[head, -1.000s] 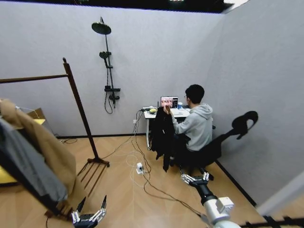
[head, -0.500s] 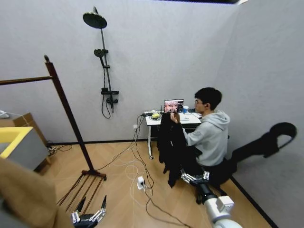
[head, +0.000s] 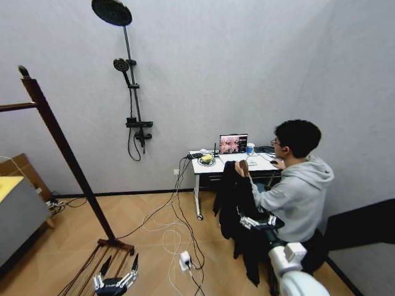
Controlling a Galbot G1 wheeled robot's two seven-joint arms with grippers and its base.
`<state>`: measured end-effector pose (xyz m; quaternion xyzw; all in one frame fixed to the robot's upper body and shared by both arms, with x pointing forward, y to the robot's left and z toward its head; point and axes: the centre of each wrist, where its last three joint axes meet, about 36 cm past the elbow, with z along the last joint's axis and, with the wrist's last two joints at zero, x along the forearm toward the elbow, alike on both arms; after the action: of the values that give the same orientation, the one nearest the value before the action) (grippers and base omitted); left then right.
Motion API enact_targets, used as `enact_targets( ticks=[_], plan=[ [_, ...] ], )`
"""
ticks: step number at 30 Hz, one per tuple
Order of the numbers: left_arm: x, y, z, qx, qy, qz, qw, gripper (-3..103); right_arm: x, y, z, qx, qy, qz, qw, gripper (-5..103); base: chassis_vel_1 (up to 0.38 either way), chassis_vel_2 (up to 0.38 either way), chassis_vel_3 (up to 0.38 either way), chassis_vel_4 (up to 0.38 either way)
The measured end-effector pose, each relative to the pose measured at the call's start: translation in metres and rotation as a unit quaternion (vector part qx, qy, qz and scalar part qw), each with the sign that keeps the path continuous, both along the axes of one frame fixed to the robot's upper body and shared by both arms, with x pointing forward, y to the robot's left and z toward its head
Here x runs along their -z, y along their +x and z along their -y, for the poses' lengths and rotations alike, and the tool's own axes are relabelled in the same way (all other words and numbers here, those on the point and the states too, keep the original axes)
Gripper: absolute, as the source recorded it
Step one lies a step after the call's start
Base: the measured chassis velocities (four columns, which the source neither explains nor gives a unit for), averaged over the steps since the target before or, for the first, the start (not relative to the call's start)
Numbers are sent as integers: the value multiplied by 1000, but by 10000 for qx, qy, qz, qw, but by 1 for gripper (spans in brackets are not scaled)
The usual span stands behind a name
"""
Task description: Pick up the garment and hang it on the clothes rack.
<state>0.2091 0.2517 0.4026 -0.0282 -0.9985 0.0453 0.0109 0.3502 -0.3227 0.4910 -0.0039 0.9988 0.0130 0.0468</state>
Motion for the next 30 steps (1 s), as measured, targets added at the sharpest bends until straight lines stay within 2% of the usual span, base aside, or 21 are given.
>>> enact_targets(
  ticks=[7, 10, 14, 24, 30],
  plan=[
    [0, 0, 0, -1, 1, -2, 10000, 100, -37, 41, 15, -4, -18, 139, 9999, 100, 64, -65, -69, 53],
    [0, 0, 0, 0, 1, -1, 10000, 100, -49, 78, 27, 52, -216, 118, 9997, 100, 10, -37, -24, 9],
    [0, 0, 0, 0, 1, 0, 10000, 100, -50, 100, 29, 97, -291, 5, 9995, 100, 0, 0, 0, 0],
    [0, 0, 0, -1, 1, 0, 10000, 100, -56, 161, 14, -122, -325, 142, 9993, 100, 0, 0, 0, 0],
    [0, 0, 0, 0, 1, 0, 10000, 100, -64, 183, 8, 55, -290, 157, 9994, 100, 0, 0, 0, 0]
  ],
)
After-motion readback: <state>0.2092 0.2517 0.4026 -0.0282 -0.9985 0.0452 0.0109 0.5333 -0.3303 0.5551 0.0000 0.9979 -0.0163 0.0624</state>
